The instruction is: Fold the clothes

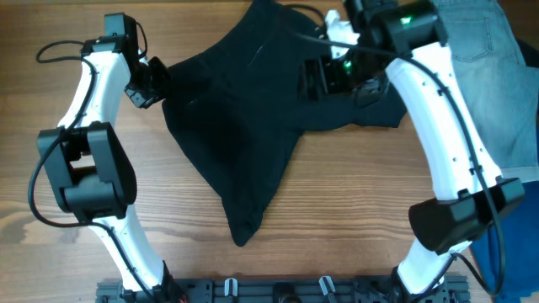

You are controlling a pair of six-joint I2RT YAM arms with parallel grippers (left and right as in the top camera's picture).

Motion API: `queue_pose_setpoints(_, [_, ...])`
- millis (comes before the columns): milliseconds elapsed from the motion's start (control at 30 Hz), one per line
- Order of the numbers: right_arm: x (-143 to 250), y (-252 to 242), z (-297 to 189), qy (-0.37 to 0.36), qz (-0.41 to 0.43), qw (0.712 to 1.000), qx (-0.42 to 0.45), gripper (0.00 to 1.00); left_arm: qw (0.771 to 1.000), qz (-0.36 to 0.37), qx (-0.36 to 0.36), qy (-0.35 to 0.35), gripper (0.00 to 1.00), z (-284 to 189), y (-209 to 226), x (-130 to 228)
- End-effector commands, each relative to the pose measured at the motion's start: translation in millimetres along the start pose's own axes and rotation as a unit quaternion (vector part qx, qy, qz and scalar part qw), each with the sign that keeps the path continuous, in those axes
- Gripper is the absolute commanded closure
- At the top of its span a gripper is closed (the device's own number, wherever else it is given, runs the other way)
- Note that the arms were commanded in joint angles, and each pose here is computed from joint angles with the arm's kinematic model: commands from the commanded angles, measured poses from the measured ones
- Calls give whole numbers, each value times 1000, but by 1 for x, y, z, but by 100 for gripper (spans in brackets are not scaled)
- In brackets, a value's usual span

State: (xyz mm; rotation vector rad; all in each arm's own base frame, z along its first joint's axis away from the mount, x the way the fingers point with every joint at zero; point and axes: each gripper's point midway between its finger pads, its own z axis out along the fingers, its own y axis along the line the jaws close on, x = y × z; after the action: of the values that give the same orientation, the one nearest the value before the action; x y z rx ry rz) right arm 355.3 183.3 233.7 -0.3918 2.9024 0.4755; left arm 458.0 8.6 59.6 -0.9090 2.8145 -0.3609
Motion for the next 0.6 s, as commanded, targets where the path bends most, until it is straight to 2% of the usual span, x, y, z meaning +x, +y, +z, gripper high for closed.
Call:
queue_pose_setpoints(0, [29,24,24,58,-30,998,-14,0,1000,8,18,-4,96,-8,-17,7])
queue_pose_setpoints(233, [92,60,87,161,-78,984,-14,2,1000,18,23,-8,96,-7,-26,8])
queue_pose_setpoints(300, [106,67,101,178,-92,980,-13,22,1000,17,23,-8,96,-7,-25,8])
queue_pose_setpoints(367, [118,72,109,191,-104,976,-11,36,1000,17,21,-10,96,-7,-25,7])
queue_pose_setpoints(400, [123,75,112,196,-110,974,-12,52,1000,17,19,-12,96,-7,-24,7])
queue_pose_setpoints(500, [136,86,119,207,-128,970,-13,75,1000,17,17,-13,96,-7,-24,6])
queue_pose_setpoints(567, [138,91,125,206,-129,970,-26,83,1000,17,18,-14,96,-7,-24,6])
